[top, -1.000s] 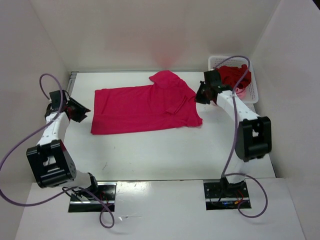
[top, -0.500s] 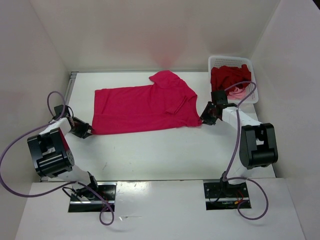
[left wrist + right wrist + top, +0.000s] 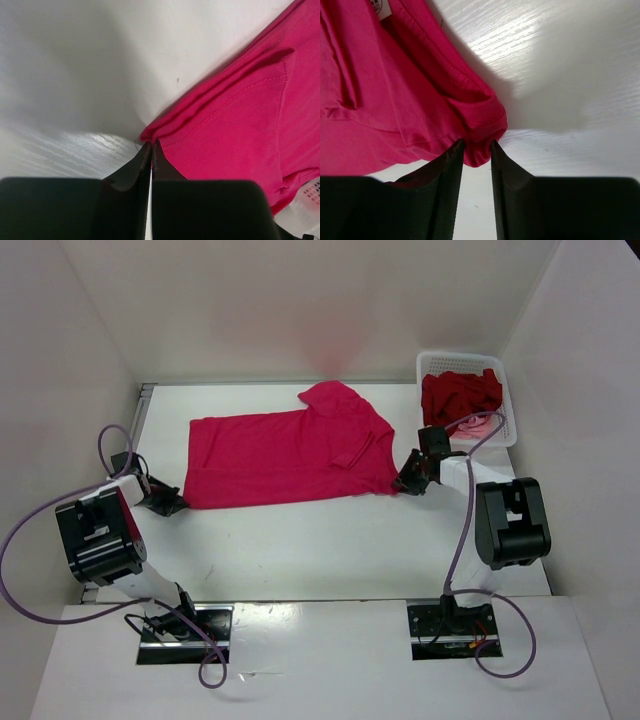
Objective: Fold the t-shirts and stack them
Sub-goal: Fold the flattened tshirt in 1/3 of the way
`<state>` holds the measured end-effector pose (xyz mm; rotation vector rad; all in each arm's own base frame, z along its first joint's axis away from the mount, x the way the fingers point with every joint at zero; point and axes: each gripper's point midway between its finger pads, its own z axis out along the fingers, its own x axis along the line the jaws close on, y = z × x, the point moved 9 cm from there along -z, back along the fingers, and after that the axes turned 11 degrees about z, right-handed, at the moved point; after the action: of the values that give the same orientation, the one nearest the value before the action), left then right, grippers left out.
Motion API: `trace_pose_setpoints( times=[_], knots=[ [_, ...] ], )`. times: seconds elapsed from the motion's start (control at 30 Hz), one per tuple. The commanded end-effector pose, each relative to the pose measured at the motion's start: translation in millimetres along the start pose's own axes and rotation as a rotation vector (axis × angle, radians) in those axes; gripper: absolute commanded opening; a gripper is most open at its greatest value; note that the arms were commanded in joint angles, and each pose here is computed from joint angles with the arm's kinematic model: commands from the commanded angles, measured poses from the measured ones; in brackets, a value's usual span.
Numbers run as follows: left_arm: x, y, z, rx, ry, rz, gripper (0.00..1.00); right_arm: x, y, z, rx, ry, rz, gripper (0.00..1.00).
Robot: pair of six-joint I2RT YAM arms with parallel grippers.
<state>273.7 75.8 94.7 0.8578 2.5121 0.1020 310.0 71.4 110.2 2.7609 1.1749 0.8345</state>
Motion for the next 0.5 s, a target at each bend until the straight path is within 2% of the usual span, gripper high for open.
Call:
trace_pose_setpoints(
  times=[0.0, 0.07, 0.1, 0.17, 0.27, 0.3, 0.4, 0.47],
  knots=[
    [-1.4, 6.3, 4.0, -0.018, -0.008, 0.012, 0.00, 12.2, -2.2, 4.3, 0.001, 0.043, -0.009, 0.34],
    [-4.0, 9.9, 2.7, -0.028, -0.014, 0.015, 0.00, 17.0, -3.3, -2.3, -0.012, 0.042, -0.021, 0.40],
    [-4.0, 9.9, 2.7, -0.028, -0.014, 0.015, 0.00, 24.1, -3.2, -13.6, -0.033, 0.078, -0.034, 0.49],
    [-5.5, 12.5, 1.6, -0.036, -0.018, 0.027, 0.00, 18.6, -6.3, -20.3, -0.055, 0.074, -0.023, 0.55],
    [-6.3, 15.5, 0.8, -0.048, -0.014, 0.038, 0.00, 17.7, -7.9, -30.7, -0.062, 0.082, -0.033, 0.55],
    [-4.5, 14.7, 0.8, -0.046, -0.001, 0.045, 0.00, 16.4, -9.9, -32.1, -0.055, 0.088, -0.034, 0.50],
    [-8.3, 21.3, -1.5, -0.068, -0.002, 0.050, 0.00, 14.7, -15.2, -23.5, -0.009, 0.065, -0.058, 0.49],
    [-11.2, 25.9, -2.4, -0.071, -0.004, 0.051, 0.00, 12.4, -15.0, -19.5, -0.012, 0.046, -0.057, 0.44]
  ],
)
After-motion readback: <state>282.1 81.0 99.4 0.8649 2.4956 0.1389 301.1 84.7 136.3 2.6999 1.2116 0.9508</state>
